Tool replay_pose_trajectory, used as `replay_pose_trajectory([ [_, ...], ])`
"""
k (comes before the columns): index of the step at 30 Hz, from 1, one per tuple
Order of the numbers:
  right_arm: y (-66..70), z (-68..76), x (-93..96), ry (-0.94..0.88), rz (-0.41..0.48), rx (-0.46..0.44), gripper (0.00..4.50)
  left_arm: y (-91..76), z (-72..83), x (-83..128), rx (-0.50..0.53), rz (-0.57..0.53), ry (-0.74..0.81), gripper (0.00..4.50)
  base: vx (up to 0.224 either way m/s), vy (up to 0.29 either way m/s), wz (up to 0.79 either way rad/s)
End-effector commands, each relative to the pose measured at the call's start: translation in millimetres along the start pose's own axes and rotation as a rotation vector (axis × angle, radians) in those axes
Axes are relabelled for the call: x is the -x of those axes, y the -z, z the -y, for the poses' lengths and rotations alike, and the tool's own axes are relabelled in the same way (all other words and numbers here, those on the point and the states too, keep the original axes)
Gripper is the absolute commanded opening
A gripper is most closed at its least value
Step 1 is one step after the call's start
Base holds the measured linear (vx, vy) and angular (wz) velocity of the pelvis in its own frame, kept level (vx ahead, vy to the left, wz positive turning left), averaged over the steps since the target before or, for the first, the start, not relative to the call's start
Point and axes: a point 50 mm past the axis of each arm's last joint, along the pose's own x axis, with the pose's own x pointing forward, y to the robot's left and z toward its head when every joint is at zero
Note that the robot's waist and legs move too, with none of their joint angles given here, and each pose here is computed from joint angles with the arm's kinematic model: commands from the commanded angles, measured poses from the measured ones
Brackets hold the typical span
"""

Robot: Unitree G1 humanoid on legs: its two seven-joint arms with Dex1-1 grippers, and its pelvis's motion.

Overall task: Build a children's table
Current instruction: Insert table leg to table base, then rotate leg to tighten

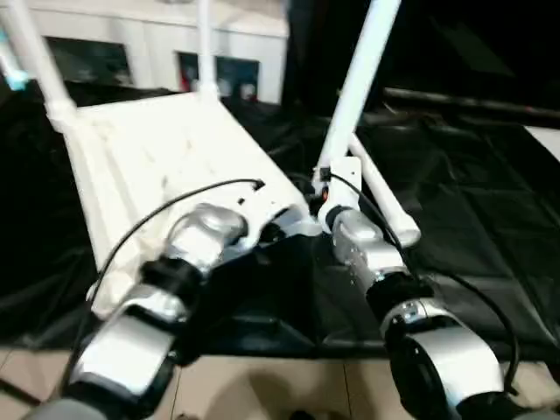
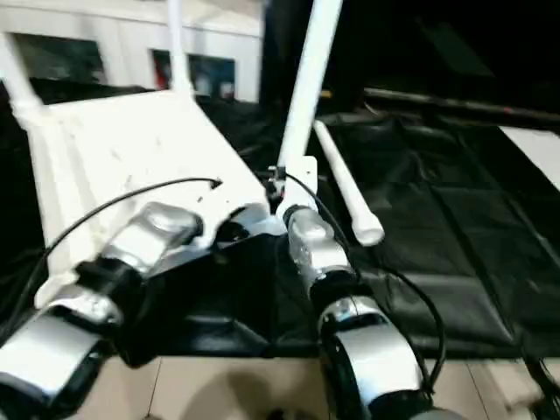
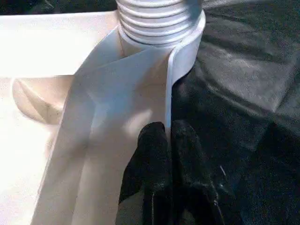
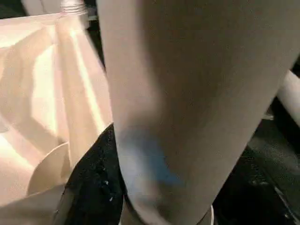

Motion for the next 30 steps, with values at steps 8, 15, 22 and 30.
replay_pose_trajectory([
  [8, 58.1, 5.7, 11.5, 0.066, -0.252, -0.040, 1.91, -19.7, -10.7, 5, -0.033, 0.044, -0.087, 0.00, 0.038, 0.012, -0.01],
  [15, 54.8, 4.5, 10.0, 0.040, -0.246, -0.019, 1.91, -17.9, -12.0, 6, -0.038, 0.041, -0.082, 0.00, 0.000, 0.000, 0.00],
  [22, 42.9, 0.8, 6.4, -0.018, -0.193, -0.047, 2.63, -18.3, -12.8, 8, -0.070, 0.055, -0.063, 0.00, 0.000, 0.000, 0.00],
  [30, 14.3, 10.8, 1.5, -0.095, -0.051, -0.041, 3.46, -18.3, -16.0, 15, -0.115, 0.084, -0.027, 0.00, 0.000, 0.000, 0.00],
])
